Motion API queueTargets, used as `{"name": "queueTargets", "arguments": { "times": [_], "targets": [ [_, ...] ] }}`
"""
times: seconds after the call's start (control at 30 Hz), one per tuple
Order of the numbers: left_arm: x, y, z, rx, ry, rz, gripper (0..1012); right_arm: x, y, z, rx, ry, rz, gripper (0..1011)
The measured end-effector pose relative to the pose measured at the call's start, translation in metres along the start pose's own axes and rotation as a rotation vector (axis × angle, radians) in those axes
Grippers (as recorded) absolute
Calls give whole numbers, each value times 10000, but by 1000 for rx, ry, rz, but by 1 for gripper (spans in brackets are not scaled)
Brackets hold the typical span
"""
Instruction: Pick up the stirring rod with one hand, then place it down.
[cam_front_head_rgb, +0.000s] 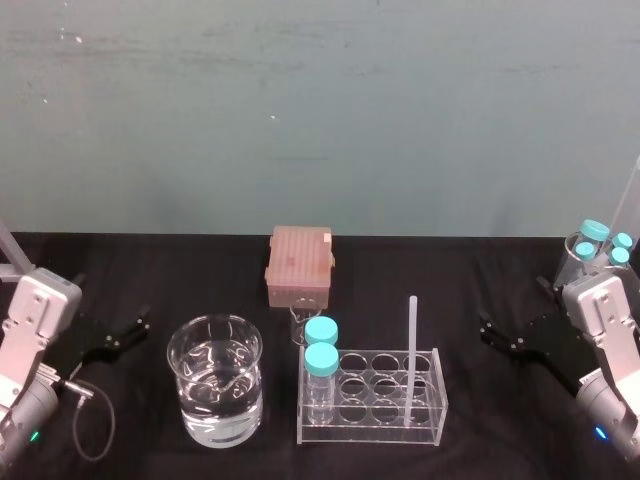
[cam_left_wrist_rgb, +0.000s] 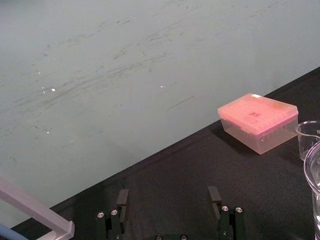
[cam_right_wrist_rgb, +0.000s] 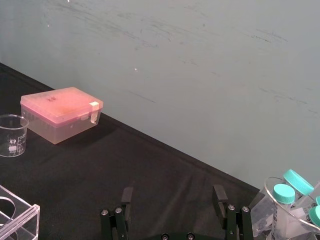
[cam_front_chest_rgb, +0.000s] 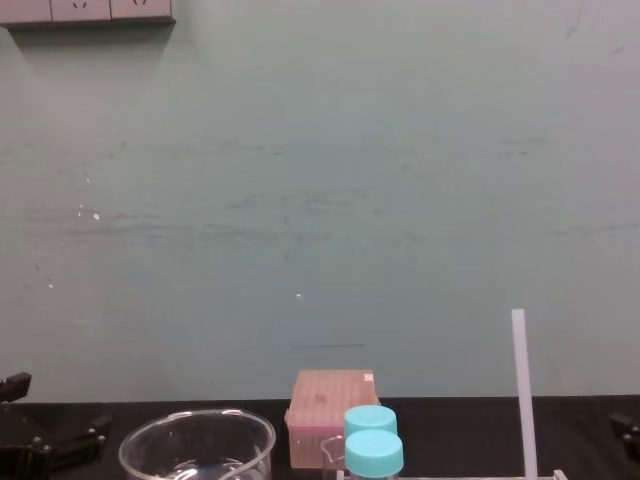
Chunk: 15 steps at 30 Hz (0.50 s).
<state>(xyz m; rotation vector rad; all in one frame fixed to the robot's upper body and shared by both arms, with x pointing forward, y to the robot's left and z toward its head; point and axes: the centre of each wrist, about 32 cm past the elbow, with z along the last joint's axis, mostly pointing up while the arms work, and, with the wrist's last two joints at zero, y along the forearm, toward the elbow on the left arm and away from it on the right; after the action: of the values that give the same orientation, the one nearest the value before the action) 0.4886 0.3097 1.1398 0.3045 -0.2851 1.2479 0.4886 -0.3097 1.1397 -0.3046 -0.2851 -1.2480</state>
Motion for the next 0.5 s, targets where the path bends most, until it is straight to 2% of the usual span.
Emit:
{"name": "queueTargets", "arguments": {
  "times": [0.5],
  "targets": [
    [0,0,0,0,0,0,1005,0,0,0,0,0,0,1003]
  ]
}}
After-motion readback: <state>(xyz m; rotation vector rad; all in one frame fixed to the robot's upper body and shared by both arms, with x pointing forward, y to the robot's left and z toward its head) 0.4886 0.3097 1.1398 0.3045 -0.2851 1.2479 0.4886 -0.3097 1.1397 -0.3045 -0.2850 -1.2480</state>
